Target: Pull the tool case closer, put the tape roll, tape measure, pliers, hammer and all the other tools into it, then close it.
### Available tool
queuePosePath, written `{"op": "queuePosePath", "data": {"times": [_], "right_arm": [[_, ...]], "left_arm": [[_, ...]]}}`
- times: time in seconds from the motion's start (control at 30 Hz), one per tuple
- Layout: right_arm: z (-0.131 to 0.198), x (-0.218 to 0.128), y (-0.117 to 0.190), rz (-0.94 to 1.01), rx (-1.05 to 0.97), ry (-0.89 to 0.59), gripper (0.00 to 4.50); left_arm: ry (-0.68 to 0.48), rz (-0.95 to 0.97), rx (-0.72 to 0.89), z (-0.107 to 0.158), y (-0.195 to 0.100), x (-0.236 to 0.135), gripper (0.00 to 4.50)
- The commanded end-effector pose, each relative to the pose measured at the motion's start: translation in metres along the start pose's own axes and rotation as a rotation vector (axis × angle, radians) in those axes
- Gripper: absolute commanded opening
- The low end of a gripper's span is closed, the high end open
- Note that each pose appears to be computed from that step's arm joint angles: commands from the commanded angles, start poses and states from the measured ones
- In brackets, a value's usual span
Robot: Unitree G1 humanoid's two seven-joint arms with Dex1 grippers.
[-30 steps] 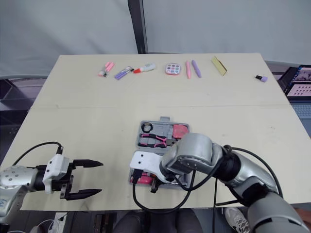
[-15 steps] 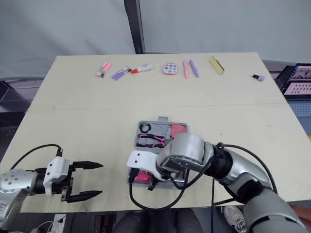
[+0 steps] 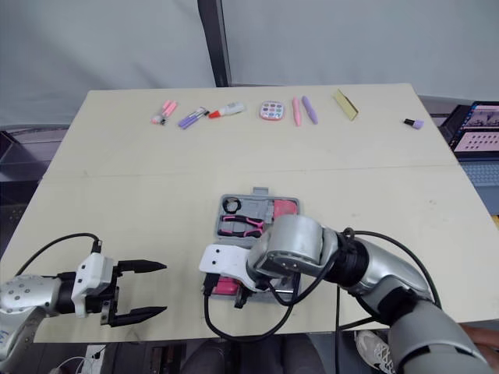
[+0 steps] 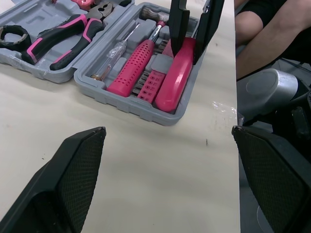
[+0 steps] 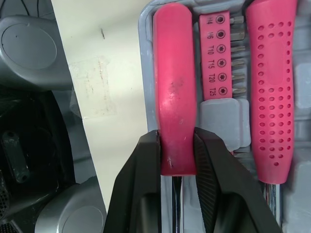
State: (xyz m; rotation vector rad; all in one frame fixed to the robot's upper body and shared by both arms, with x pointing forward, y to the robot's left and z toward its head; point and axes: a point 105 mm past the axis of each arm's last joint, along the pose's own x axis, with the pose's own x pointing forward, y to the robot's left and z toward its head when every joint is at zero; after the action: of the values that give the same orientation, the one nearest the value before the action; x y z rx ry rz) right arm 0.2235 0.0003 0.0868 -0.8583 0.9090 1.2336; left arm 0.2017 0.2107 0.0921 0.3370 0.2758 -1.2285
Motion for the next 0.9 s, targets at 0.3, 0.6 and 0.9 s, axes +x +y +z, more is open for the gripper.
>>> {"op": "queuePosePath", "data": {"times": [0.3, 0.6, 0.9], "right_arm": [[0.003, 0.002, 0.004, 0.017, -0.013, -0.002, 0.41], [0.004, 0.002, 0.006, 0.032, -0.016, -0.007, 2.16], [0.005, -0.033, -0.001, 0.073, 0.037, -0.119, 4.42]], "left_arm": [[-0.015, 0.006, 0.029, 0.009, -0.004, 0.000, 4.50], [-0.011, 0.008, 0.031, 0.011, -0.004, 0.000, 4.50], [-0.015, 0.008, 0.030, 0.012, -0.003, 0.001, 4.50]]}}
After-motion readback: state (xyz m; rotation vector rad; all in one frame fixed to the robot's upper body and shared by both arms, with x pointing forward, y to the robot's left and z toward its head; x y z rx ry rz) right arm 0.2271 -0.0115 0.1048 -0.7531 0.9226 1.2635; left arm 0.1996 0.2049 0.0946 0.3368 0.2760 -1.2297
